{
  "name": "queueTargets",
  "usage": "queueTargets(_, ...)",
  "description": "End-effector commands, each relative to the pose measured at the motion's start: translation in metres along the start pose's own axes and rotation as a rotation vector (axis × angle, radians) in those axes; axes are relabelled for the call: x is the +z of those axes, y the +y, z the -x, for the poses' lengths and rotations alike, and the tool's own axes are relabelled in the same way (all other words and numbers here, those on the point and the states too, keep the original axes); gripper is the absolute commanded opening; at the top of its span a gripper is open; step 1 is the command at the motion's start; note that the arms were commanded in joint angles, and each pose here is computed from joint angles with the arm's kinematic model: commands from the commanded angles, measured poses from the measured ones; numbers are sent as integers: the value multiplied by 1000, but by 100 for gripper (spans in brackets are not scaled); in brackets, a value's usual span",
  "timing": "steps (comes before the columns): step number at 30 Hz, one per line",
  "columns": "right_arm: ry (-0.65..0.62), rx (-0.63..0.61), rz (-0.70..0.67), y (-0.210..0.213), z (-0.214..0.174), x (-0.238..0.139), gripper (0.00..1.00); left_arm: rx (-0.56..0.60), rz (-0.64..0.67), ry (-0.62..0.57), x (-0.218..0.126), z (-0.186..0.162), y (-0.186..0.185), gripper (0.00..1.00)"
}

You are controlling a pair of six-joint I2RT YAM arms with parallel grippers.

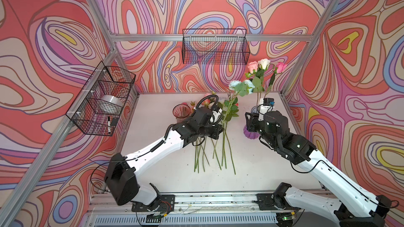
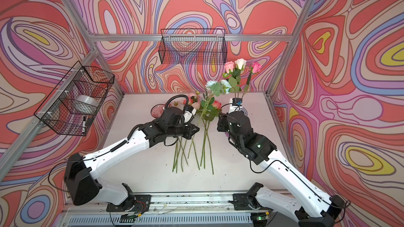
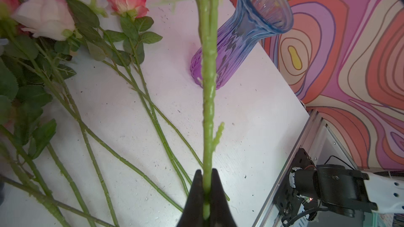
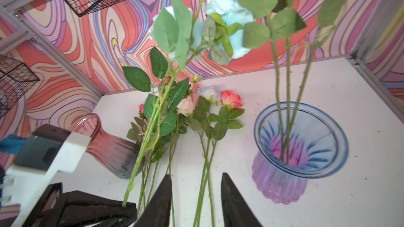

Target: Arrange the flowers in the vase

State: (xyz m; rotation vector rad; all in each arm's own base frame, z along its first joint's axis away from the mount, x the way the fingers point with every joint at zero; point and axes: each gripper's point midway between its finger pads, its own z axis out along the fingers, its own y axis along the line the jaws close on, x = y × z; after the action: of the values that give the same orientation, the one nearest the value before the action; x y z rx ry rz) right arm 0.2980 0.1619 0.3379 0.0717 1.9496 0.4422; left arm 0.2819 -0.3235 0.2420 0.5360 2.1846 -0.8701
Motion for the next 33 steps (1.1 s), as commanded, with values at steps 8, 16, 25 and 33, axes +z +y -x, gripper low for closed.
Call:
queueTargets(8,161,75,447,102,-4,20,52,60,-95,-351,-43,47,-18,0)
queueTargets(16,207,71,486,114,-18,40,49,46,-123,-338,-45,45,-23,0)
queueTargets(25,191,65,458,113,-15,49,3,38,-138,-314,-41,42,-25,0)
queueTargets(33,159,2,389,102,-8,49,0,22,-133,-301,-39,42,-24,56)
